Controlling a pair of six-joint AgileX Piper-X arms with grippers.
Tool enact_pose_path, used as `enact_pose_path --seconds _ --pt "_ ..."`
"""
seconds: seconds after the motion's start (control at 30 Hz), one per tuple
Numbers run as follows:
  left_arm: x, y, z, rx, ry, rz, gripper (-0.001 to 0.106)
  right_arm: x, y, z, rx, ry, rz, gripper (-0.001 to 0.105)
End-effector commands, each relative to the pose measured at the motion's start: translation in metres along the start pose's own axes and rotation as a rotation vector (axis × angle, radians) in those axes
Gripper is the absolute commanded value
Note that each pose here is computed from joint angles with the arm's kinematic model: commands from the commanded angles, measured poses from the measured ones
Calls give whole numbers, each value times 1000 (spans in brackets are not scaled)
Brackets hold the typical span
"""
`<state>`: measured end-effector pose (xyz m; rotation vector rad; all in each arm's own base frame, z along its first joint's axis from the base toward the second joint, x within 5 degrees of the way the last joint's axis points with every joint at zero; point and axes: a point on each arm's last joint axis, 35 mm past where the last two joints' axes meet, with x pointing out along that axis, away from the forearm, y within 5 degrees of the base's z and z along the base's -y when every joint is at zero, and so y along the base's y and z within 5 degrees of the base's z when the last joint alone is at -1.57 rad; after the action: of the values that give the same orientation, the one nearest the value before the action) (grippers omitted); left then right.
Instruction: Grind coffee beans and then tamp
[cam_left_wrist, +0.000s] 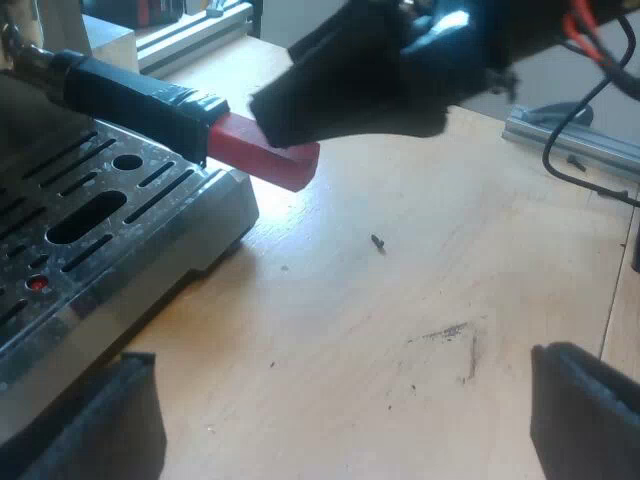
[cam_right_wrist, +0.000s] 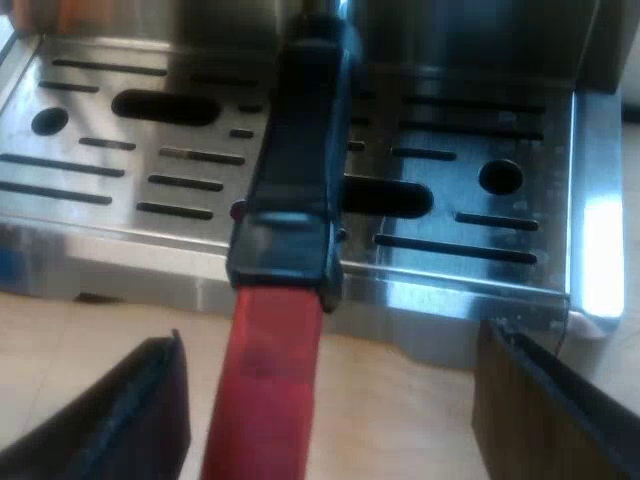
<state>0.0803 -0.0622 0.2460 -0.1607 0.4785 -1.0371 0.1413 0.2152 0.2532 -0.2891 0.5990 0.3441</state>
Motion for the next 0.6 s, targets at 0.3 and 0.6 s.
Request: enact_pose_path --seconds 0.3,0.6 --pt "0 -2 2 12 -11 -24 77 21 13 -5 -28 55 47 59" --pt "0 -2 2 12 -10 -30 77 43 17 -6 -41 45 28 59"
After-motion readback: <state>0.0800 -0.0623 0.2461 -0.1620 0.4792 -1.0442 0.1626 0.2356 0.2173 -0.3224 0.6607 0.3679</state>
